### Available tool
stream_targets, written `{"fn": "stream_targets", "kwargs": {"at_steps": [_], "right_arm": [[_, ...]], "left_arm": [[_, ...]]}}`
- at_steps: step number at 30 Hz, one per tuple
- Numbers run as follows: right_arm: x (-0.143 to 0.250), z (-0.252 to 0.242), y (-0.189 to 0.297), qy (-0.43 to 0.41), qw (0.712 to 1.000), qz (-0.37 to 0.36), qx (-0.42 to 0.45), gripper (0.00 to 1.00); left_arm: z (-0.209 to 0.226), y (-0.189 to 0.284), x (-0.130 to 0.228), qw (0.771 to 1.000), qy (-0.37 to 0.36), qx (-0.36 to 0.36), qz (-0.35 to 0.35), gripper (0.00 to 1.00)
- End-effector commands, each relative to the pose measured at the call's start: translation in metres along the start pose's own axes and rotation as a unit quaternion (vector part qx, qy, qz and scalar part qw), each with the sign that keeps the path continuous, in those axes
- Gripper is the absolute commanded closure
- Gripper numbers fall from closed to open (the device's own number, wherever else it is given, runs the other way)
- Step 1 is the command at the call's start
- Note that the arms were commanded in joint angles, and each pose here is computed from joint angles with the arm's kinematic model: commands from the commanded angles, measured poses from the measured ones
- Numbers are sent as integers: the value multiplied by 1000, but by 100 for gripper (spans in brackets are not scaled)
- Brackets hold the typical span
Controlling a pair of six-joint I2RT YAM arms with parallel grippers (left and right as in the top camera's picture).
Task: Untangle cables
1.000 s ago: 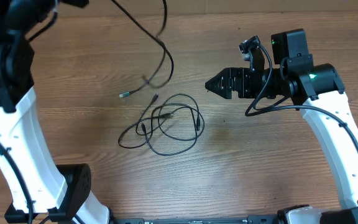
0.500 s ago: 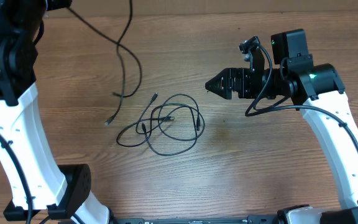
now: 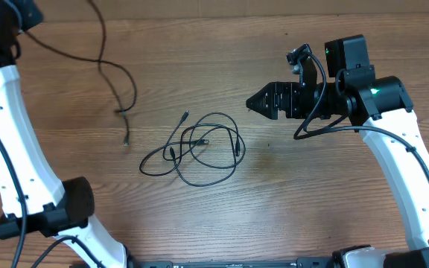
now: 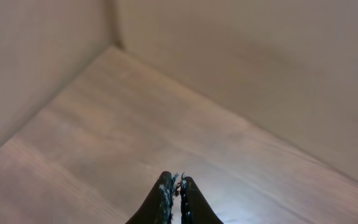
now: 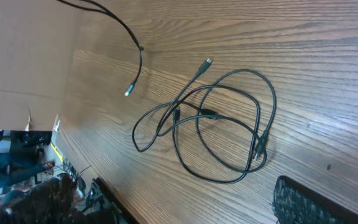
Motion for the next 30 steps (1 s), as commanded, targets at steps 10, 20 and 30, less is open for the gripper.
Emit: {"fn": "stream_targets", "kwargs": {"at_steps": [10,20,30], "right_arm": [[-2,7,8,12,1000,-9,-1,0],[-3,5,8,12,1000,-14,11,0],[-3,5,8,12,1000,-14,11,0]], "left_arm": [[75,-104,31,985,62,-94,129,96],[144,-145,57,968,119,-125,185,96],[237,-157,99,934,227,-138,240,91]]}}
Point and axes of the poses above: each gripper's point midway between its finger pads, its own y axis back along the fingers, its own z axis along the line the jaws close on, x = y × z, the point moved 10 cm from there along y, back along the fingers, and after that the axes turned 10 degrees about -y, right-handed, at the moved point
